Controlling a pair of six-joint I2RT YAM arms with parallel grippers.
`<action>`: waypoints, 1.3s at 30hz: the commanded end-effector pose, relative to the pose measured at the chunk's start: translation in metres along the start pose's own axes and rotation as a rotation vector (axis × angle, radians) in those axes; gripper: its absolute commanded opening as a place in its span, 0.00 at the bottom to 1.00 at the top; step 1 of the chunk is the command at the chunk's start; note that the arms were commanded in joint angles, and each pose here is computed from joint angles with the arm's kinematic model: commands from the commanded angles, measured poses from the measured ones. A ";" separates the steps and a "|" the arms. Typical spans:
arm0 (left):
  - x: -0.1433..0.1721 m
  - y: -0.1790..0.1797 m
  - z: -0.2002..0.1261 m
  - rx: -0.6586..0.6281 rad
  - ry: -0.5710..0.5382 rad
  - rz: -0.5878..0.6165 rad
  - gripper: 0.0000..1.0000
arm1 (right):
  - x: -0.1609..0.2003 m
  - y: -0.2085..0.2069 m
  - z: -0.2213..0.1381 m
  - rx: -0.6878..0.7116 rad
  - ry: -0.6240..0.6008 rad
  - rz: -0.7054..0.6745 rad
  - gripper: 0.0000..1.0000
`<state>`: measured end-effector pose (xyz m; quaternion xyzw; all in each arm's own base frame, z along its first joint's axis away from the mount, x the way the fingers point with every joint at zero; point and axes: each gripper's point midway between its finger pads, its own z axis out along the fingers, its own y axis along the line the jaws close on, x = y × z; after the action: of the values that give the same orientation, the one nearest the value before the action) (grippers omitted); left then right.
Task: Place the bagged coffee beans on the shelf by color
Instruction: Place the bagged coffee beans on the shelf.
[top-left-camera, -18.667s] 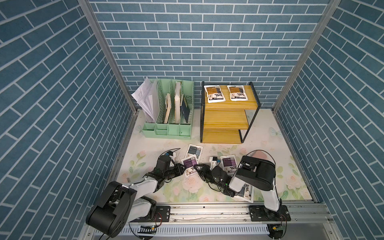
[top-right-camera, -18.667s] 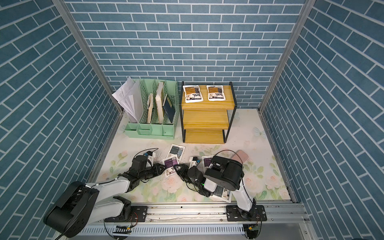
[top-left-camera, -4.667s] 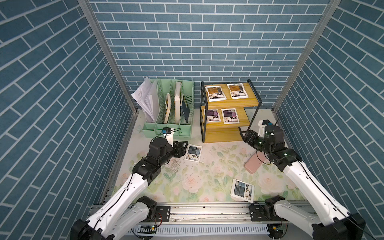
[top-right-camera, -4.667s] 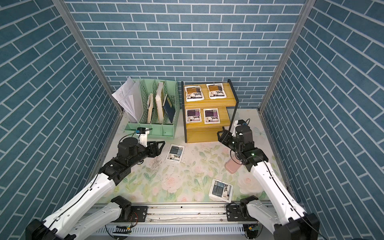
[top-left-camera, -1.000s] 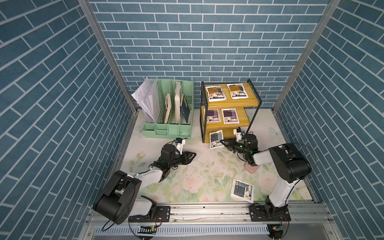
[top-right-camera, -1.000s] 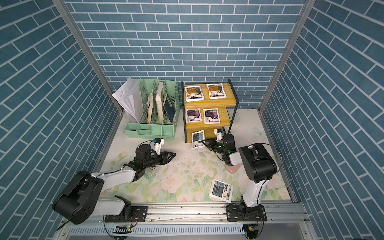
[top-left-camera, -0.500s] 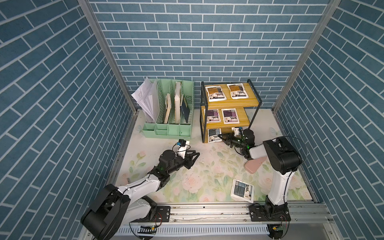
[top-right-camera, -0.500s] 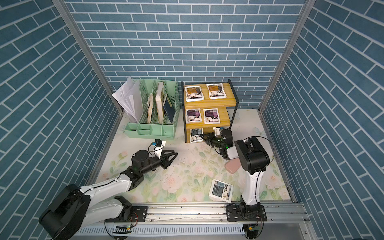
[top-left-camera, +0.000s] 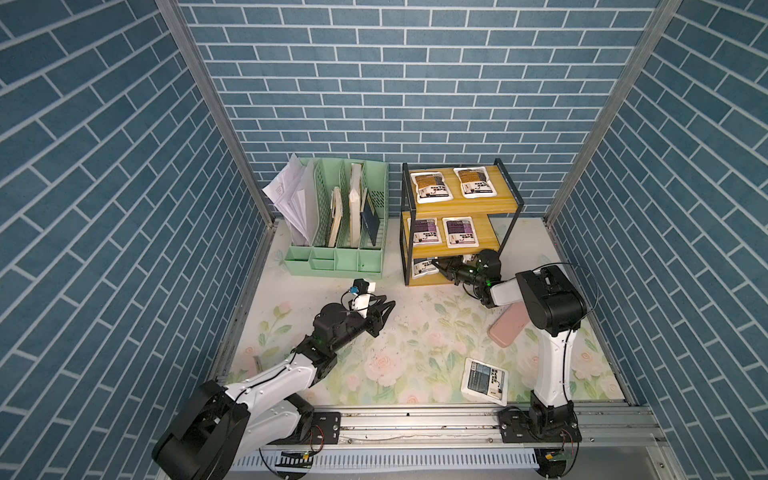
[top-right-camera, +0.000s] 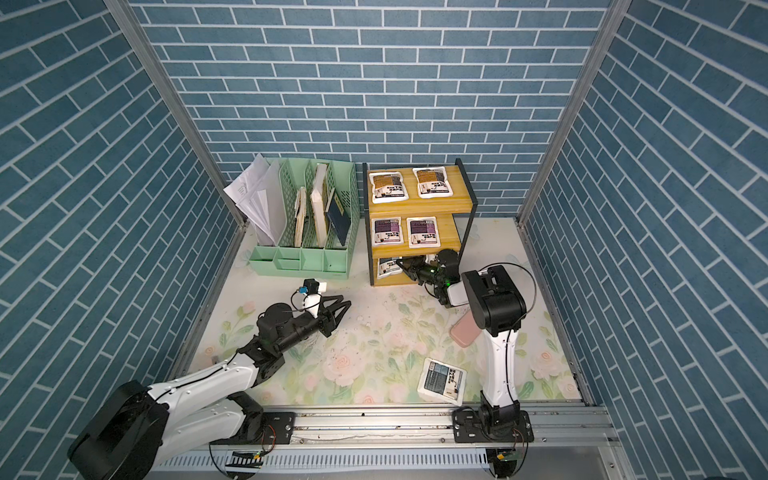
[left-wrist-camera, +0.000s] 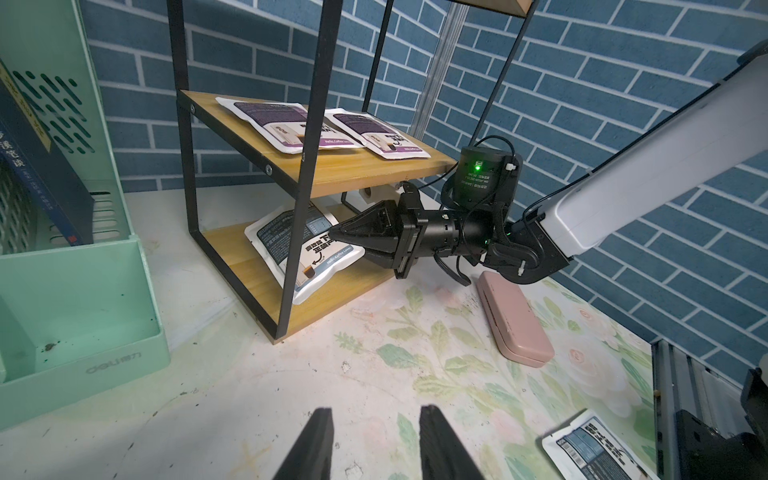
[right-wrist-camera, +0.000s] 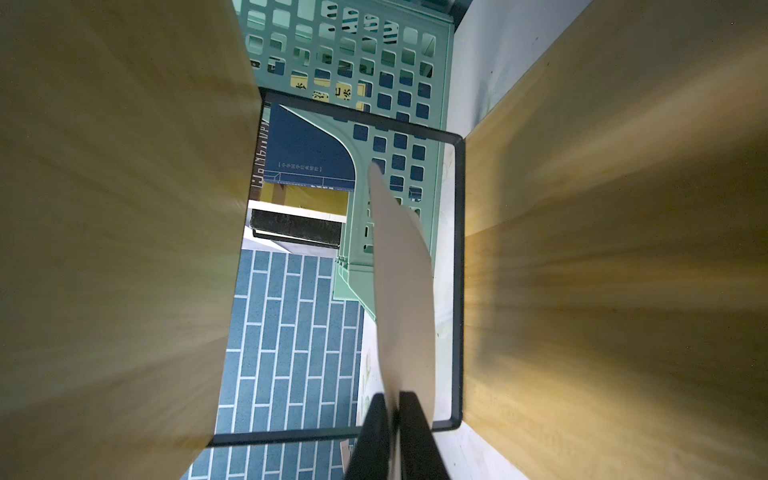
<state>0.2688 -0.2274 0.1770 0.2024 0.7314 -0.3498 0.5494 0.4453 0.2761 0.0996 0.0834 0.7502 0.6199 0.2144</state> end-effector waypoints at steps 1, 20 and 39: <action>0.001 -0.002 -0.003 0.003 -0.013 0.025 0.40 | -0.004 -0.007 0.008 0.000 0.021 0.017 0.11; 0.006 0.000 -0.002 -0.008 0.004 0.032 0.39 | -0.019 -0.034 0.028 0.044 0.004 -0.014 0.23; 0.009 0.000 -0.001 -0.016 0.019 0.031 0.39 | -0.033 -0.049 -0.022 0.373 -0.217 -0.037 0.42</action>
<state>0.2670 -0.2263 0.1693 0.2076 0.7368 -0.3369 0.5482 0.4756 0.2461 0.0590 0.1639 0.8152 0.4898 0.2619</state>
